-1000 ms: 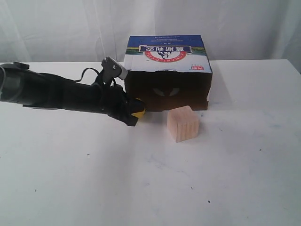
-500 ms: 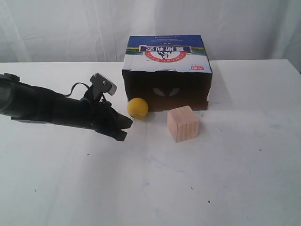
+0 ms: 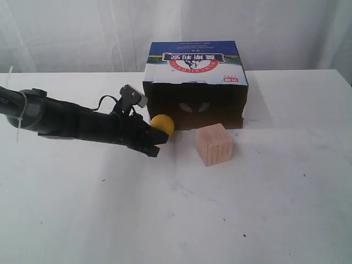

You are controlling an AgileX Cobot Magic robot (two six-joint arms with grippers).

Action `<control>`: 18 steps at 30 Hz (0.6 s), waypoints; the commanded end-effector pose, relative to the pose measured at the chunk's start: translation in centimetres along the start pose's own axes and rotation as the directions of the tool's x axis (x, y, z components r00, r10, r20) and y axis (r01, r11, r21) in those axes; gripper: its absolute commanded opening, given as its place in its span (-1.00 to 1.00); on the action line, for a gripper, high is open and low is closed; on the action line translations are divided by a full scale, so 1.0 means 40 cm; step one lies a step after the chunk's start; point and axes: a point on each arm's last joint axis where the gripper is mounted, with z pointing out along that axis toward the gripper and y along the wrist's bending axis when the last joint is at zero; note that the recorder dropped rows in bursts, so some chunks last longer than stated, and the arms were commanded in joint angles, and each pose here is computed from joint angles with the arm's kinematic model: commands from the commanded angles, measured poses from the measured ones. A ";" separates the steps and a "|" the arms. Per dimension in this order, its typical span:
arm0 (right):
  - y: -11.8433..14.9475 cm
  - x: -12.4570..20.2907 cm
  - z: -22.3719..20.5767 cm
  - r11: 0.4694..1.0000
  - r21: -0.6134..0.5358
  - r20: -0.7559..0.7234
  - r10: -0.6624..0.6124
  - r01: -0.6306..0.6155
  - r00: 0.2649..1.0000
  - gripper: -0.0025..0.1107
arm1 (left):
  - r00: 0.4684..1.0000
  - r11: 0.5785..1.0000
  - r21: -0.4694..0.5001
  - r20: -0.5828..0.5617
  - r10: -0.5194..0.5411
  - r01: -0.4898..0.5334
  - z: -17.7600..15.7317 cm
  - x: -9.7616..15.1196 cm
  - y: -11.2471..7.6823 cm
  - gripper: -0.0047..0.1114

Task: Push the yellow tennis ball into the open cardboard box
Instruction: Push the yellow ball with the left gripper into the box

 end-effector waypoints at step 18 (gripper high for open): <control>-0.002 0.001 0.001 1.000 0.011 0.013 -0.008 0.008 1.000 -0.96 | 0.981 0.991 0.014 0.142 0.131 -0.135 -0.010 -0.107 0.008 -0.92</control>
